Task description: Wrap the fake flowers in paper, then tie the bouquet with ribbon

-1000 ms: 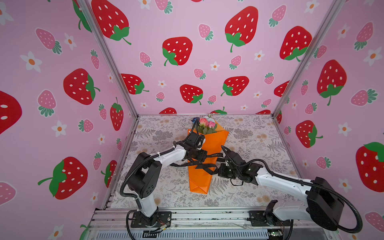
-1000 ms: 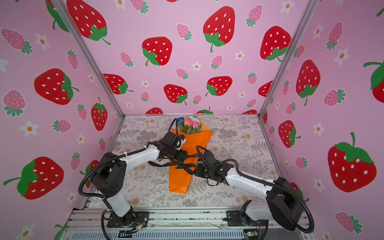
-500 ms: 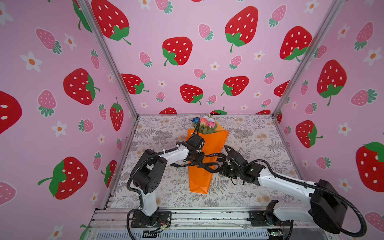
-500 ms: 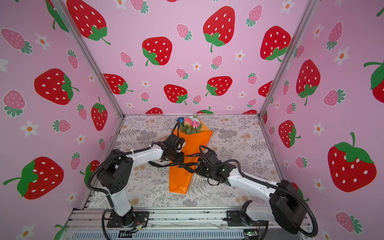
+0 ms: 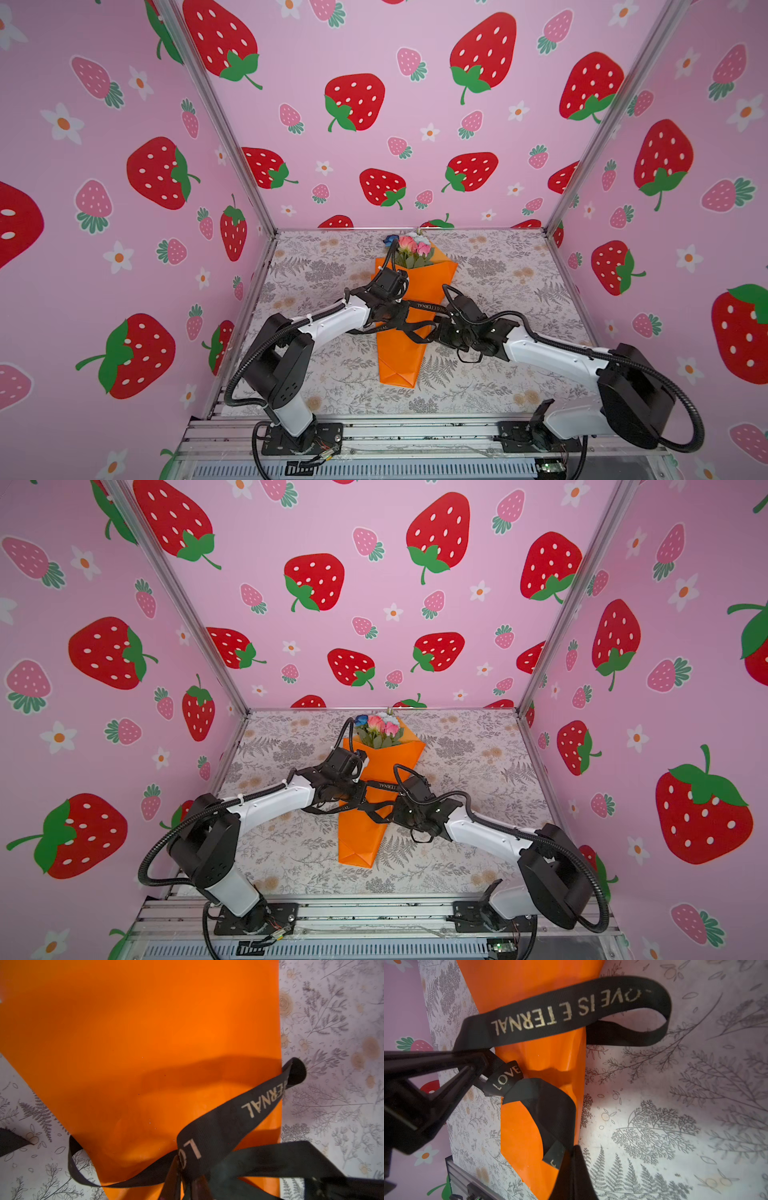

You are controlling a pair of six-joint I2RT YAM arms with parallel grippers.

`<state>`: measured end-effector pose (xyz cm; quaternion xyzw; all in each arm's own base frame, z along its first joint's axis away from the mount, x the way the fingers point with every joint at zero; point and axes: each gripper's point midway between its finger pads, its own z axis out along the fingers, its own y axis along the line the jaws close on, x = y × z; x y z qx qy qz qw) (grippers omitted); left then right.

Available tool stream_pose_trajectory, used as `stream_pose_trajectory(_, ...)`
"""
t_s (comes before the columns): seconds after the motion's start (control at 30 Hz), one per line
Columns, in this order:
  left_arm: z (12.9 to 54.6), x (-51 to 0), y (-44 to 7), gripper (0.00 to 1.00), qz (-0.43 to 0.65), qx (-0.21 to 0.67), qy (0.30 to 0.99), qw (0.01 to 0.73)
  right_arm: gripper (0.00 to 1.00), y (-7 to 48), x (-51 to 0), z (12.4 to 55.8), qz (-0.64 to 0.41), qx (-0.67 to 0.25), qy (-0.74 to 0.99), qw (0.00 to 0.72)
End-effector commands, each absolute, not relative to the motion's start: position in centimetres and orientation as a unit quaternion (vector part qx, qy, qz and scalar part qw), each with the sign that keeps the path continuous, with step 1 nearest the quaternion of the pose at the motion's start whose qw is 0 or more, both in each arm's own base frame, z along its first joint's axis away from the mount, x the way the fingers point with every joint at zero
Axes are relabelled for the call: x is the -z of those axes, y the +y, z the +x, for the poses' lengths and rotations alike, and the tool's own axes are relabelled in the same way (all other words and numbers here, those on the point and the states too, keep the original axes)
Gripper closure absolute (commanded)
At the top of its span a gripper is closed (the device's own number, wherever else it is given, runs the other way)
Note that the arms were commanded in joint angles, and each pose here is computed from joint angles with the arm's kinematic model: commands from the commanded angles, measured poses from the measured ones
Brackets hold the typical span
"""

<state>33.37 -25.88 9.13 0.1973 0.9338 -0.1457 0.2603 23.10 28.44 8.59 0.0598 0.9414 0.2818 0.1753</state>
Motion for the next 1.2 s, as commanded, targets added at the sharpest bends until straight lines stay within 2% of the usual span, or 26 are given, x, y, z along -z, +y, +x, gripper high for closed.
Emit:
stream_pose_trajectory(0.0, 32.6, -9.3, -26.2, 0.87, 0.195, 0.15, 0.933, 0.263, 1.0, 29.8, -9.8, 25.1, 0.061, -0.293, 0.934, 0.195)
stream_pose_trajectory(0.33, 31.8, -10.6, -27.2, 0.88, 0.188, 0.179, 0.927, 0.272, 1.0, 32.9, -10.1, 28.5, 0.043, -0.307, 0.922, 0.231)
stream_pose_trajectory(0.6, 31.7, -12.5, -27.7, 0.9, 0.17, 0.209, 0.918, 0.29, 1.0, 33.2, -9.6, 29.7, 0.054, -0.319, 0.91, 0.26)
stream_pose_trajectory(0.77, 31.9, -11.5, -27.0, 0.9, 0.166, 0.184, 0.927, 0.283, 1.0, 31.8, -8.6, 28.8, 0.075, -0.294, 0.923, 0.238)
stream_pose_trajectory(0.87, 33.0, -10.1, -26.3, 0.79, 0.188, 0.13, 0.934, 0.275, 1.0, 30.8, -8.1, 27.4, 0.082, -0.284, 0.93, 0.219)
stream_pose_trajectory(0.93, 34.0, -9.0, -26.5, 0.59, 0.206, 0.104, 0.937, 0.264, 1.0, 29.8, -7.5, 26.6, 0.094, -0.273, 0.935, 0.207)
stream_pose_trajectory(0.97, 34.3, -8.5, -26.7, 0.55, 0.213, 0.097, 0.937, 0.258, 1.0, 29.6, -7.3, 26.3, 0.096, -0.272, 0.936, 0.204)
stream_pose_trajectory(1.03, 34.9, -7.5, -27.1, 0.51, 0.222, 0.085, 0.94, 0.245, 1.0, 29.2, -7.1, 25.8, 0.101, -0.272, 0.937, 0.196)
stream_pose_trajectory(1.17, 36.0, -6.4, -27.0, 0.51, 0.215, 0.061, 0.944, 0.24, 1.0, 28.9, -7.0, 25.6, 0.105, -0.275, 0.935, 0.198)
